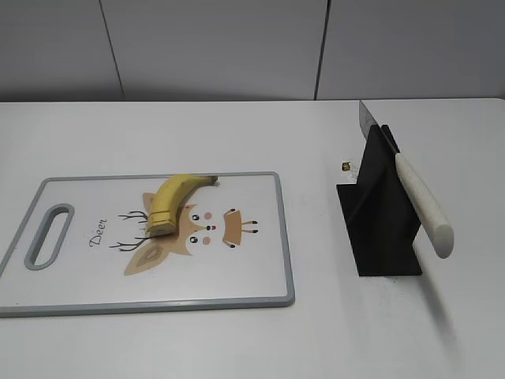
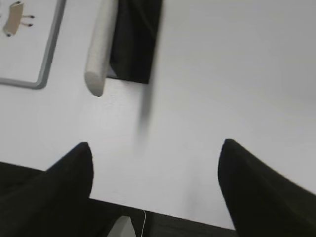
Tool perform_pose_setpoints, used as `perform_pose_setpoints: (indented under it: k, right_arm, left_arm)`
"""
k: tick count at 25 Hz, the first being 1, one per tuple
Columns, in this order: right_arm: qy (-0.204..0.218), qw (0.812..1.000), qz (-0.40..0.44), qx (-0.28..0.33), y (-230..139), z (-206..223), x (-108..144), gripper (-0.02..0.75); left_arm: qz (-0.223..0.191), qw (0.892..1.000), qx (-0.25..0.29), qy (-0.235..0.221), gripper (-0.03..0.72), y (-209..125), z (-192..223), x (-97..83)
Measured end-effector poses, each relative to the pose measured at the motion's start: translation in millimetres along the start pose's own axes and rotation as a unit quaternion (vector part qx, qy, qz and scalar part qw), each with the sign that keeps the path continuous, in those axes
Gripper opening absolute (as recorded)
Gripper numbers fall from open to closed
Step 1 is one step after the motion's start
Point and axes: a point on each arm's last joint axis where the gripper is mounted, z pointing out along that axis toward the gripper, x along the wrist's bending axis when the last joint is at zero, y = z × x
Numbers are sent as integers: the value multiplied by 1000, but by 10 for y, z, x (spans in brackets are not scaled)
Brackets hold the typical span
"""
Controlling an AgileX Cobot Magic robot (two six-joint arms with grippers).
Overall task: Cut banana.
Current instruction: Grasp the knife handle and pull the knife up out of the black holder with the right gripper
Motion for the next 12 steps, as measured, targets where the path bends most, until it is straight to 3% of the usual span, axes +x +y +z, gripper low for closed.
perform_pose_setpoints:
  k: [8, 12]
  right_arm:
    - [34, 996, -55, 66, 265, 271, 344, 591]
    - [30, 993, -55, 100, 415, 432, 425, 591]
  left_arm:
    - [0, 1000, 0, 0, 500, 0, 0, 0]
    - [0, 1000, 0, 0, 500, 0, 0, 0]
